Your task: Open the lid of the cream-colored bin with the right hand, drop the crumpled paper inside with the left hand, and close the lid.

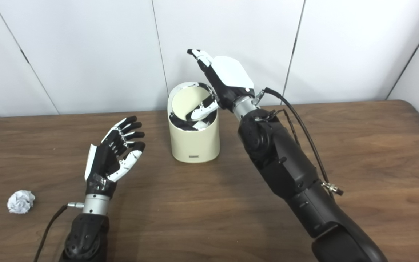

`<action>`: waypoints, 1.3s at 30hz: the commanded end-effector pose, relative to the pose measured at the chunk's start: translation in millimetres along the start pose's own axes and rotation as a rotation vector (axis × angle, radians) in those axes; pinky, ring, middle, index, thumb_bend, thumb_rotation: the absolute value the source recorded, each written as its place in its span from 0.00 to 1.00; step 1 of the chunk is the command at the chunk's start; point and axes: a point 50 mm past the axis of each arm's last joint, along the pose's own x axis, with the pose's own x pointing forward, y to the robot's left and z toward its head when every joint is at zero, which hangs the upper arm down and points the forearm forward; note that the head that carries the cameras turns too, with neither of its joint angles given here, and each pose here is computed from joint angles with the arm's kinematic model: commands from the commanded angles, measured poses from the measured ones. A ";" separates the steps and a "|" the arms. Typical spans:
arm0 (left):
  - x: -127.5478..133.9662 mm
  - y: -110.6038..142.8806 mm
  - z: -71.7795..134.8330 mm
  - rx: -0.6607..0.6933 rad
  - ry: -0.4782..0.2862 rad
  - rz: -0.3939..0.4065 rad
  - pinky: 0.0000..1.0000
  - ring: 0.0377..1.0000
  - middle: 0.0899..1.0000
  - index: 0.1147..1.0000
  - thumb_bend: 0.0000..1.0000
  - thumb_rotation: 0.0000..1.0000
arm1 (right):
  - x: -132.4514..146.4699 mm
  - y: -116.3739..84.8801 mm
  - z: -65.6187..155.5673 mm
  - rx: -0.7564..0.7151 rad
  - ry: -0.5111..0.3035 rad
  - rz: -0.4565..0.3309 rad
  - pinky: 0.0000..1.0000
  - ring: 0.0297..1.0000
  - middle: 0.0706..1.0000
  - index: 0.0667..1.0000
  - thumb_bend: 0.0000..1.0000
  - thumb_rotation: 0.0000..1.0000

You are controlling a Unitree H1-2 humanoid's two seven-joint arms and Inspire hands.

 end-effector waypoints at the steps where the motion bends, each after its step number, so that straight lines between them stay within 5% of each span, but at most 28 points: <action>1: 8.7 1.4 9.9 -0.007 -0.061 0.002 0.59 0.71 0.78 0.81 0.58 0.32 | 5.1 -10.3 0.0 0.079 0.014 -0.045 0.72 0.88 0.96 0.95 0.89 0.21; 10: 8.4 3.2 8.3 0.009 -0.060 0.003 0.58 0.70 0.77 0.81 0.59 0.33 | 14.0 -36.1 4.0 0.556 0.043 -0.144 0.72 0.90 0.96 0.95 0.85 0.29; 18: 8.4 1.8 7.7 0.005 -0.054 0.003 0.58 0.70 0.77 0.80 0.58 0.32 | 12.9 -70.7 2.2 0.618 0.034 -0.228 0.77 0.87 0.92 0.94 0.85 0.36; 24: 9.1 0.8 9.2 0.001 -0.061 0.001 0.58 0.70 0.77 0.80 0.58 0.32 | 4.7 -86.1 -23.1 0.850 0.083 -0.270 0.82 0.87 0.95 0.95 0.75 0.49; 30: 10.0 1.5 9.3 -0.008 -0.061 0.000 0.58 0.70 0.77 0.80 0.57 0.31 | -20.7 -68.1 -49.0 0.897 0.085 -0.263 0.83 0.87 0.97 0.95 0.63 0.54; 39: 11.2 4.5 10.4 0.007 -0.062 0.001 0.58 0.70 0.77 0.81 0.58 0.36 | -57.2 -27.4 -70.5 0.939 0.093 -0.261 0.81 0.85 0.93 0.92 0.67 0.49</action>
